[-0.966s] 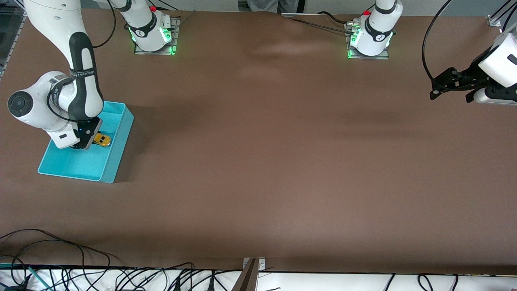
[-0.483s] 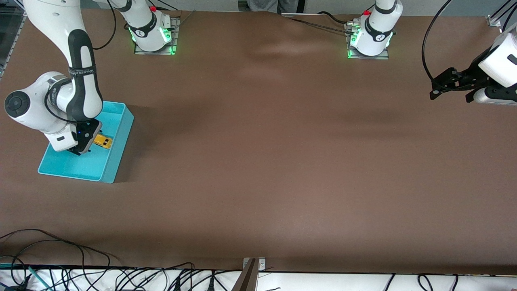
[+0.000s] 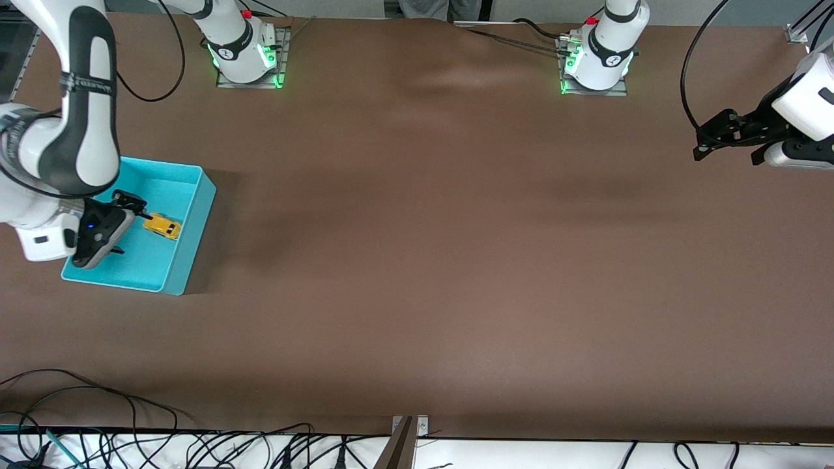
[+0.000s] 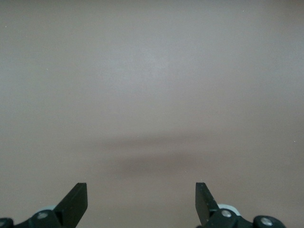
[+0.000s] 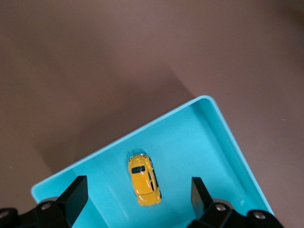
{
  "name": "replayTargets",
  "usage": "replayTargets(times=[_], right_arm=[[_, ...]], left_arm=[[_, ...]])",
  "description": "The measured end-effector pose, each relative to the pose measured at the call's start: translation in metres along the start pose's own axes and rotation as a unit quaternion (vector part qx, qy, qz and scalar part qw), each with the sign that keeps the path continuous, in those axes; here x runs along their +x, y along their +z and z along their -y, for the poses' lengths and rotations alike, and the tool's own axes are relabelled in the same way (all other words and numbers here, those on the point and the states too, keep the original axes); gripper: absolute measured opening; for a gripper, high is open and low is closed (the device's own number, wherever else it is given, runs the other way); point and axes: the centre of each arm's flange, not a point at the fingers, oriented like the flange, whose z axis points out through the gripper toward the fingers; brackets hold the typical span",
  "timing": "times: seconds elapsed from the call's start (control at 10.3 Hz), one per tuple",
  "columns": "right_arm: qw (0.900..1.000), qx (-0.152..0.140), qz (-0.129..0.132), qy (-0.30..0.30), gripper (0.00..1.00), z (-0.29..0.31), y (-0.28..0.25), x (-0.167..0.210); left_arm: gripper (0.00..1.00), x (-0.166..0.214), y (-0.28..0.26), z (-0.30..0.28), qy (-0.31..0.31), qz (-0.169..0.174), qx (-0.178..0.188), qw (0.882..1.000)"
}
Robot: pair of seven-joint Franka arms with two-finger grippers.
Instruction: Wind up and store yellow beetle car
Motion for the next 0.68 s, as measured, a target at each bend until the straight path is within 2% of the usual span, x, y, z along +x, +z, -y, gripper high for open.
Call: replayTargets(times=[0.19,0.29,0.39,0.68], right_arm=[[0.995,0.002,0.002,0.104,0.99,0.008,-0.048,0.019],[0.986,0.009,0.005,0.166,1.00,0.016,-0.069,0.027],[0.974,0.013,0.008,0.227,1.00,0.024,-0.088,0.035],[0.925,0.020,0.016,0.379,1.00,0.041,-0.109,0.049]], left_arm=[[1.00,0.000,0.000,0.000,0.000,0.000,0.000,1.000],[1.00,0.000,0.000,0.000,0.000,0.000,0.000,1.000],[1.00,0.000,0.000,0.000,0.000,0.000,0.000,1.000],[1.00,0.001,0.001,0.000,0.000,0.001,0.000,1.000]])
